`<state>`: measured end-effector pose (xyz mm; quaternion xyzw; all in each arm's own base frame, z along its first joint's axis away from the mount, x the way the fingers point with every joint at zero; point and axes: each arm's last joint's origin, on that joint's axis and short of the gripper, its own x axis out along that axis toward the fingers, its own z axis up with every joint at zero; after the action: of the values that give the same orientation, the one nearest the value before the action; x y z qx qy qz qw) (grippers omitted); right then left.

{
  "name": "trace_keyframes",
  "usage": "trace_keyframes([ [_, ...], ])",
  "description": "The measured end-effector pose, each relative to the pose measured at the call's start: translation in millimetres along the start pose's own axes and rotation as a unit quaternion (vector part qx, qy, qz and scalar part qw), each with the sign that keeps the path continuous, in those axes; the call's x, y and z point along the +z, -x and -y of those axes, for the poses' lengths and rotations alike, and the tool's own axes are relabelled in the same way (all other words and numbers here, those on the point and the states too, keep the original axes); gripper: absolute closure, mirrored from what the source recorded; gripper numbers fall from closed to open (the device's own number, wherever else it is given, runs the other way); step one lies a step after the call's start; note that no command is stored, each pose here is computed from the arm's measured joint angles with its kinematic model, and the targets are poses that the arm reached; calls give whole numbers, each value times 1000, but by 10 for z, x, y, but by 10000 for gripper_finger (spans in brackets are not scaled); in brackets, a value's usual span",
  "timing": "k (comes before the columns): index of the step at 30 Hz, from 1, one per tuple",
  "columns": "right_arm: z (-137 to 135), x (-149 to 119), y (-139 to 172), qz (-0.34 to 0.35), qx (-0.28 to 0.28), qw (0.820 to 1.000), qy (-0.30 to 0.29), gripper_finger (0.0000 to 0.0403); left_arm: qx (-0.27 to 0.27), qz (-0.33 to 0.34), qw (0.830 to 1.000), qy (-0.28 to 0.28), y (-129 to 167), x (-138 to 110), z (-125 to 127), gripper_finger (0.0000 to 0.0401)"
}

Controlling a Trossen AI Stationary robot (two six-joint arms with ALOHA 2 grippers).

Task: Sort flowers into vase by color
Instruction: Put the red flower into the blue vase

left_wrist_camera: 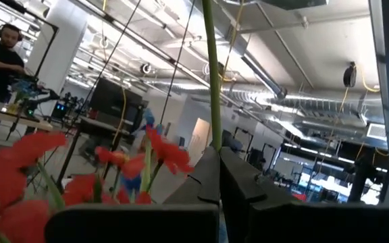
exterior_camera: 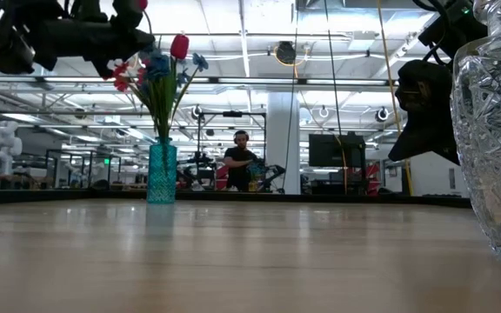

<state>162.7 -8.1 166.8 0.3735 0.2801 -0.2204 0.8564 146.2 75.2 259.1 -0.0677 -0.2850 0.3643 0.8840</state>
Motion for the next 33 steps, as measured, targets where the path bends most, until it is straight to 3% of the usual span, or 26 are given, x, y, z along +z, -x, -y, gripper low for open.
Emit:
trace_keyframes([
  [12, -1, 1, 0, 0, 0, 1000, -4, 403, -28, 48, 998, 2, 0, 73, 24, 401],
  [22, -1, 1, 0, 0, 0, 1000, -4, 403, -32, 128, 991, -25, 15, 340, 59, 401],
  [33, 30, 35, -6, 7, -8, 1000, -11, 403, -25, 6, 1000, 2, -77, 3, 48, 401],
])
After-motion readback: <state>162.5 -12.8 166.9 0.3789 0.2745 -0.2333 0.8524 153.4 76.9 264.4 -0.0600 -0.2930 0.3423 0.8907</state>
